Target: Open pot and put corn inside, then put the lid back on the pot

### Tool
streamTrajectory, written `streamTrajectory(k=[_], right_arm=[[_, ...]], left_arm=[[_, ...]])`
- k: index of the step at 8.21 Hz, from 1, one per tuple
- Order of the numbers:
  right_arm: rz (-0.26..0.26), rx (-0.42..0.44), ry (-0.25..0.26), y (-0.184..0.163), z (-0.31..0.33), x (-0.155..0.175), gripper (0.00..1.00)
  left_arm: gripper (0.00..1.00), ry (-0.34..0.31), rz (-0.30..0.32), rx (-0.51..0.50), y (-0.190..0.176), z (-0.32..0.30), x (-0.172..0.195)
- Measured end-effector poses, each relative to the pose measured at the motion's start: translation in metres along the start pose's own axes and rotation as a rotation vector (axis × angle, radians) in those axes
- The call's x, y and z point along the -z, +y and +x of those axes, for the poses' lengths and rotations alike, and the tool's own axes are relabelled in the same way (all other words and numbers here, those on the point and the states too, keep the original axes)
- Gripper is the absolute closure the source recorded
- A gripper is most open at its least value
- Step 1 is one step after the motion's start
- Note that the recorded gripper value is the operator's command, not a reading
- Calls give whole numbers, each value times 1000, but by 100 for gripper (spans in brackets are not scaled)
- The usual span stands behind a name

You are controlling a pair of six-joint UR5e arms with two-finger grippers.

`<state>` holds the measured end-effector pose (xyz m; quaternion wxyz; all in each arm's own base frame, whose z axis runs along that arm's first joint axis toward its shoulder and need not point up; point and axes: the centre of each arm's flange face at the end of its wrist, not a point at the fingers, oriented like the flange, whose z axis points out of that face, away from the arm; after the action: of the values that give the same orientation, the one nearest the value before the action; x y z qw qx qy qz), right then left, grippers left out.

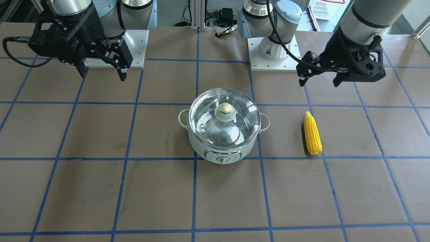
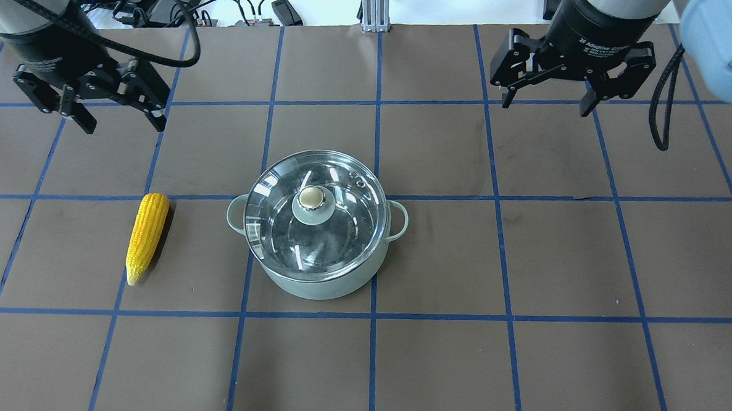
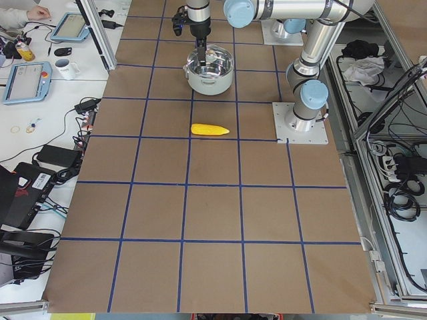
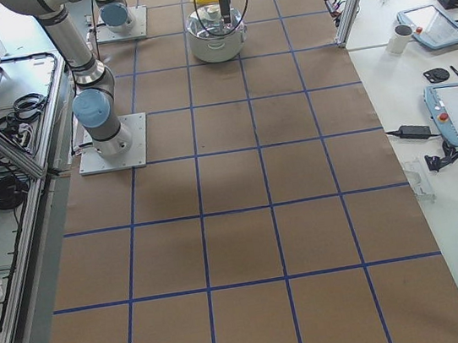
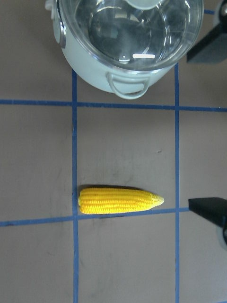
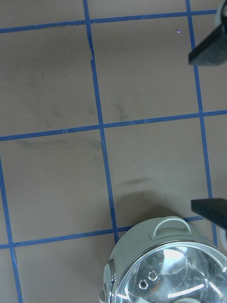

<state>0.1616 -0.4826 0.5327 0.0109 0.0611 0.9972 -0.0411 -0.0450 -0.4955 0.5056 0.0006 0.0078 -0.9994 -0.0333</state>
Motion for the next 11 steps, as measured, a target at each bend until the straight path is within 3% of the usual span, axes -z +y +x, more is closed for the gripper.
streamTrajectory(k=[2, 5, 11], right_arm=[[0, 0, -2, 0, 0, 0, 0], [0, 0, -3, 0, 0, 0, 0], [0, 0, -1, 0, 0, 0, 0]], left_arm=[[0, -8, -12, -7, -3, -59, -4], [0, 1, -29, -91, -9, -94, -16], [0, 68, -126, -167, -34, -153, -85]])
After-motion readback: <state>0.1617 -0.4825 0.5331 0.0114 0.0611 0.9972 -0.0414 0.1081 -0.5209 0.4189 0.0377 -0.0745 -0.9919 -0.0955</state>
